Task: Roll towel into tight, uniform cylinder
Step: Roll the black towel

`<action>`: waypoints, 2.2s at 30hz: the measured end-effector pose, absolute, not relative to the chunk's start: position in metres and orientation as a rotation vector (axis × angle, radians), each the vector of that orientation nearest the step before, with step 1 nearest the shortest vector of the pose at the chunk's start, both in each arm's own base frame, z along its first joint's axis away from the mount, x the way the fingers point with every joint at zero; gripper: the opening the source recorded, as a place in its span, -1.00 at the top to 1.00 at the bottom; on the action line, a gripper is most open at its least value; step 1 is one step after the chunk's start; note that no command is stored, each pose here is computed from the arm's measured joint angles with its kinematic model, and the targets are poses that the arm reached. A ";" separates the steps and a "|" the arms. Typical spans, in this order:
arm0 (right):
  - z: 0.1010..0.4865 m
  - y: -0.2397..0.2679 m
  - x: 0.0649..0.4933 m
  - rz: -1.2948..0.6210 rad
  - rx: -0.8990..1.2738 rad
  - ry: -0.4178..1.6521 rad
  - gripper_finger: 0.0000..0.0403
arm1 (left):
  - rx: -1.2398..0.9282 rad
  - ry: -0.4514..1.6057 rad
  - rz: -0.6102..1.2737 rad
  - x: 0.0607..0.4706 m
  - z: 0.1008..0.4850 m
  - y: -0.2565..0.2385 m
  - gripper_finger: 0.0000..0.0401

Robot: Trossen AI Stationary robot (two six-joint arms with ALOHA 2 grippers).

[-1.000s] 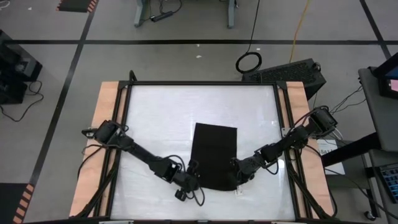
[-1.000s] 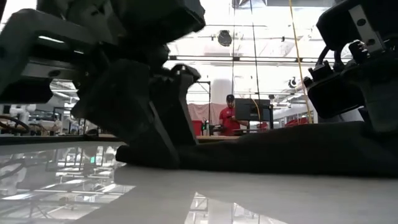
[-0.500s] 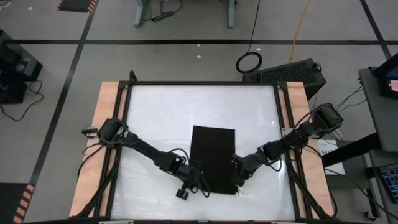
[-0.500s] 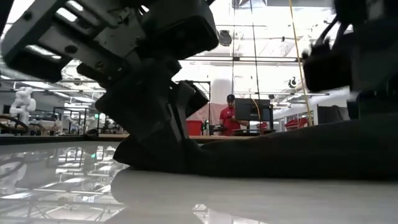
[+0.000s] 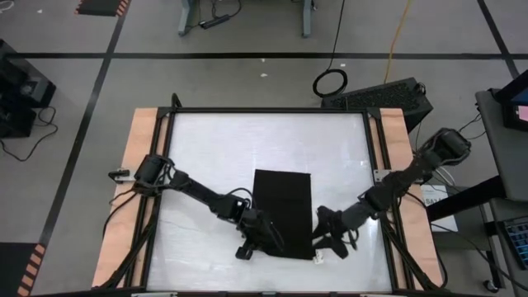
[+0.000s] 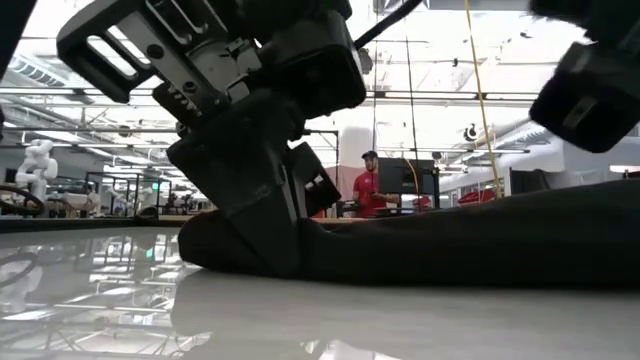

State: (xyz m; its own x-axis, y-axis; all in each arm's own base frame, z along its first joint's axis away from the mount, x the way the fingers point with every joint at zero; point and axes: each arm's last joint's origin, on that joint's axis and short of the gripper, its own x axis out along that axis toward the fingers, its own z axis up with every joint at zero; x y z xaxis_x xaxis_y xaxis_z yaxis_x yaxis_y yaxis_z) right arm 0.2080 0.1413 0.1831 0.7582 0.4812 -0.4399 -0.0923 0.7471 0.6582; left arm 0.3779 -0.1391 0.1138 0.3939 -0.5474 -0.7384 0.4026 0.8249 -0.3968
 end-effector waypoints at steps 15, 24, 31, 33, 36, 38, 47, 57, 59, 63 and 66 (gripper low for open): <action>0.174 0.203 0.233 0.383 0.006 0.763 0.05 | -0.336 1.027 -0.672 0.385 0.114 -0.109 0.94; 0.149 0.214 0.239 0.298 -0.105 0.860 -0.20 | -0.411 1.055 -0.691 0.386 0.114 -0.094 0.94; 0.129 0.214 0.234 0.172 -0.196 0.906 -0.13 | -0.438 1.054 -0.726 0.385 0.113 -0.091 0.94; 0.122 0.213 0.234 0.138 -0.180 0.929 -0.08 | -0.444 1.049 -0.741 0.385 0.113 -0.091 0.94; 0.116 0.212 0.236 0.105 -0.144 0.945 0.00 | -0.445 1.048 -0.746 0.385 0.113 -0.091 0.94; 0.113 0.212 0.238 0.093 -0.128 0.950 0.07 | -0.447 1.048 -0.751 0.385 0.113 -0.091 0.94; 0.116 0.204 0.244 0.024 0.043 0.971 0.79 | -0.458 1.056 -0.767 0.384 0.113 -0.093 0.90; 0.139 0.193 0.248 0.120 0.399 1.101 0.95 | -0.420 1.045 -0.757 0.379 0.126 -0.109 0.41; 0.141 0.191 0.249 0.121 0.481 1.128 0.97 | -0.395 1.025 -0.734 0.378 0.133 -0.110 0.27; 0.142 0.187 0.253 0.090 0.626 1.175 0.97 | -0.301 0.985 -0.676 0.374 0.150 -0.113 0.09; 0.142 0.185 0.255 0.069 0.689 1.185 0.96 | -0.177 0.964 -0.655 0.367 0.161 -0.124 0.06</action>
State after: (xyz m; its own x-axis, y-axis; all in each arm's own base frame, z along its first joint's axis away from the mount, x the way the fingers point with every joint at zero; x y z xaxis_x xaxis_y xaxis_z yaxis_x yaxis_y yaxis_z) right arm 0.2550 0.1851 0.1424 0.3996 0.3971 -0.8262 0.2987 0.7957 0.5269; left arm 0.3666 -0.1235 0.1613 0.3961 -0.5893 -0.7042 0.4379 0.7953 -0.4192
